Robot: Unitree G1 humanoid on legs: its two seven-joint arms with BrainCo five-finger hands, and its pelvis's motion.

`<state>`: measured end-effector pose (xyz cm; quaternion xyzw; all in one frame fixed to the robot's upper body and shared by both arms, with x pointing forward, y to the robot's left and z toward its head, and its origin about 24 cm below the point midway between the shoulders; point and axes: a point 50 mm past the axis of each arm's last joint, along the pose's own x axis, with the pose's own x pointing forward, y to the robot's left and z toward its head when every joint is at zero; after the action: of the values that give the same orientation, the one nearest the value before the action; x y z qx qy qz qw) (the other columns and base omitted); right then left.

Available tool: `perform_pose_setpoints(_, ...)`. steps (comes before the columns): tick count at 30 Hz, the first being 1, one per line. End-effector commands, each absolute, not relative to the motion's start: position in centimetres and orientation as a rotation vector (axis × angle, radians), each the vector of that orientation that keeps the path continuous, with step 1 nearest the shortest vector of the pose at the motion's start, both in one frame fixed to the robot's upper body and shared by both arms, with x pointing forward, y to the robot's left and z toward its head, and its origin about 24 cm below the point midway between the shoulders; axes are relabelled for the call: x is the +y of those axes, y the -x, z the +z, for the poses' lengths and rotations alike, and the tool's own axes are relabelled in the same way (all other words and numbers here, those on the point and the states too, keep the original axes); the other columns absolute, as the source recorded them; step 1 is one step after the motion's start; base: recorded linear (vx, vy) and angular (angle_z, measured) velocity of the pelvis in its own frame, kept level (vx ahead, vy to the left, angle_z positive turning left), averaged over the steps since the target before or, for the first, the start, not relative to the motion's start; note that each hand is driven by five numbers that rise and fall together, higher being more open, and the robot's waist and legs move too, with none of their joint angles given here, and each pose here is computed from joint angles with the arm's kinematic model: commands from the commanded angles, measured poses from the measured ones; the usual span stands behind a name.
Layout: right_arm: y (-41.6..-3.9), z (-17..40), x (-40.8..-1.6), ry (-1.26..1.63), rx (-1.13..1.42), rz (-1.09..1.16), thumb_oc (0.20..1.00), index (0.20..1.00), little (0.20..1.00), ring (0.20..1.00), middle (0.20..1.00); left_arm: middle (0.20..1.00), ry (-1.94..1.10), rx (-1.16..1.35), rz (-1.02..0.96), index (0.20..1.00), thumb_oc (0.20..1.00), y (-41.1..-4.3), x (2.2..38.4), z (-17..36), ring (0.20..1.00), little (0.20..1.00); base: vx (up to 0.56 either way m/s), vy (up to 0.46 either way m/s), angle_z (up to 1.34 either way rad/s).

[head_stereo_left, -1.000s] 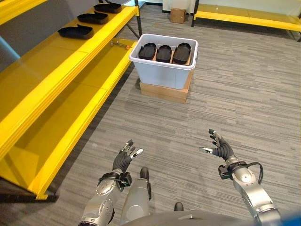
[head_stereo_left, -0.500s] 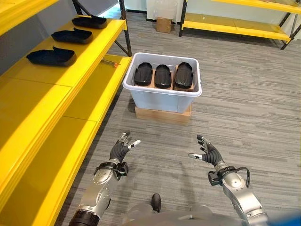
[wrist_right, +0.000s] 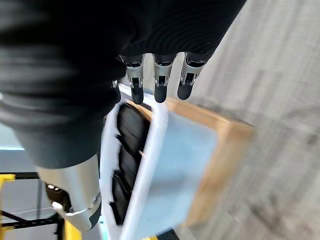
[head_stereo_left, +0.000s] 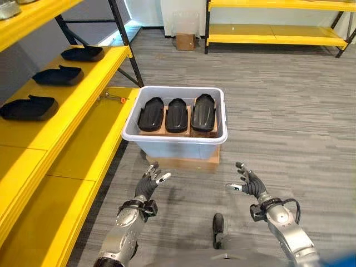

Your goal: Move parts from the plastic box to the shelf.

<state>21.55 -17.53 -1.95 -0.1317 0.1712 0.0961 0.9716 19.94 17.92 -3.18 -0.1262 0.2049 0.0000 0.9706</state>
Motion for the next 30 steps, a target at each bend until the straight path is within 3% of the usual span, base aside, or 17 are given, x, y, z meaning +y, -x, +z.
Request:
perform_pose_setpoints(1,-22.2,-0.5,-17.4,0.225,0.25,0.189,1.0,1.0,1.0,1.0,1.0,1.0,0.209,0.326,-0.018,1.0,1.0,-20.8,18.7,-1.7,1.0,1.0,0.16,-0.123,0.2)
perform_pose_setpoints(13,-21.4,-0.9,-19.3,0.264,0.287,0.146,1.0,1.0,1.0,1.0,1.0,1.0,0.258,0.368,0.015,1.0,1.0,-19.3,19.2,-2.5,1.0,1.0,0.12,-0.082,0.04)
perform_pose_setpoints(26,-21.1,-0.6,-18.3,0.231,0.264,0.165,1.0,1.0,1.0,1.0,1.0,1.0,0.24,0.37,-0.005,1.0,1.0,-19.4,19.1,-2.6,1.0,1.0,0.15,0.288,-0.22)
perform_pose_setpoints(30,-21.9,2.7,-17.2,0.189,0.102,0.213,1.0,1.0,1.0,1.0,1.0,1.0,0.201,0.278,0.021,1.0,1.0,-20.7,20.3,-0.8,1.0,1.0,0.06,0.175,-0.4)
